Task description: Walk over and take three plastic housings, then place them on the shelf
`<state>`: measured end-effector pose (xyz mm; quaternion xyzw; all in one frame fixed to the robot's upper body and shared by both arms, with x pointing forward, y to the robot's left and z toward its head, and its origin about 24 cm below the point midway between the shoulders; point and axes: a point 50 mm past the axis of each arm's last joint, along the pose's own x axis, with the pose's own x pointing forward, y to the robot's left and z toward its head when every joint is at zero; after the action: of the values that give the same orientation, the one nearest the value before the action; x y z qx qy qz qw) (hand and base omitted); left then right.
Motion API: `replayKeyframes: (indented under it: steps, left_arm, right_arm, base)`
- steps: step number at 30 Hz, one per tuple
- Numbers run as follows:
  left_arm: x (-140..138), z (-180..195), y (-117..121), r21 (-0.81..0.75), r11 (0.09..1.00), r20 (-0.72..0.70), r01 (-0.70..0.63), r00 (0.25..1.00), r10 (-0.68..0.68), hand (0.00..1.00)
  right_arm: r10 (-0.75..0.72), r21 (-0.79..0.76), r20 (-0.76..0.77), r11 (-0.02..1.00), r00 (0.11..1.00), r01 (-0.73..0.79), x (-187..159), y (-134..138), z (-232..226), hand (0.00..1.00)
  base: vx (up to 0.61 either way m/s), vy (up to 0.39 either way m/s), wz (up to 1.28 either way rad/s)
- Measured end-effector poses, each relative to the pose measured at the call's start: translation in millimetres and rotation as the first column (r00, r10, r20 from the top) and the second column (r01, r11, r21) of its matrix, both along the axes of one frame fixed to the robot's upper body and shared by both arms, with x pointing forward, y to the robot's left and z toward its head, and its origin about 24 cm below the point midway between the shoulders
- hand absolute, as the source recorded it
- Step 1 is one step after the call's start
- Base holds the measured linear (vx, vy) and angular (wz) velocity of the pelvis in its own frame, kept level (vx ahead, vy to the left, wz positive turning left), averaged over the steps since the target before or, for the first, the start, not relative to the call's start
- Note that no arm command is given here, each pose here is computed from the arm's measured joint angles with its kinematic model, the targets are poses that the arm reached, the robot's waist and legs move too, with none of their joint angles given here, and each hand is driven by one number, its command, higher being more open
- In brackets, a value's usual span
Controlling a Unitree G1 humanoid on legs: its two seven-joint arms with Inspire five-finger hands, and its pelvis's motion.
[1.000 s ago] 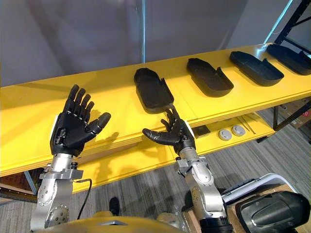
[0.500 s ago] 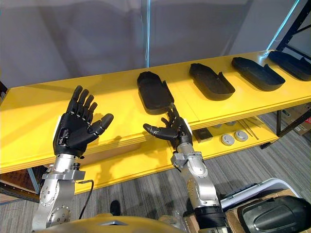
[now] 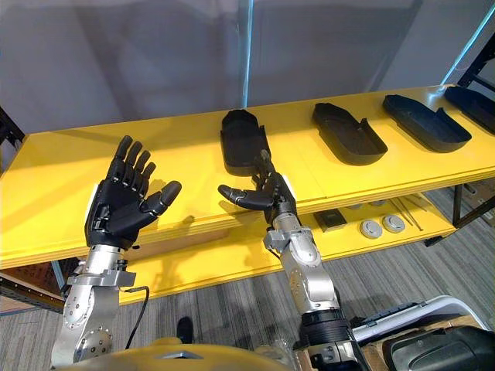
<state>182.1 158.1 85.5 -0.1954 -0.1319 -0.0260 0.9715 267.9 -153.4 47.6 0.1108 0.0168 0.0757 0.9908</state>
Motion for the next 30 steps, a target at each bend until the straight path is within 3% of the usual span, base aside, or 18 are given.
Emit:
replayKeyframes:
  steps: [12, 18, 23, 26, 30]
  left_arm:
    - [0, 0, 0, 0.000, 1.000, -0.001, -0.001, 1.000, 0.001, 1.00]
    - [0, 0, 0, 0.001, 1.000, 0.000, -0.001, 1.000, 0.001, 1.00]
    - [3, 3, -4, -0.002, 1.000, 0.017, 0.017, 1.000, -0.017, 1.00]
    - [6, 7, -6, 0.006, 0.999, 0.043, 0.043, 0.998, -0.043, 1.00]
    - [5, 7, -11, 0.033, 0.994, 0.052, 0.108, 0.993, -0.109, 1.00]
  right_arm:
    - [0.008, 0.004, 0.065, 1.000, 0.998, -0.008, 3, 3, 16, 1.00]
    - [0.193, -0.003, 0.231, 0.980, 0.954, -0.197, -5, 21, 49, 1.00]
    - [0.343, -0.030, 0.241, 0.938, 0.908, -0.346, -14, 52, 50, 1.00]
    - [0.298, -0.018, 0.232, 0.953, 0.926, -0.302, -14, 54, 50, 1.00]
    - [0.026, 0.047, 0.282, 0.998, 0.959, -0.041, -26, 11, 63, 1.00]
  base:
    - [0.00, 0.000, -0.01]
    - [0.01, -0.006, -0.07]
    - [0.01, -0.011, -0.03]
    - [0.00, -0.001, -0.01]
    - [0.00, 0.007, -0.28]
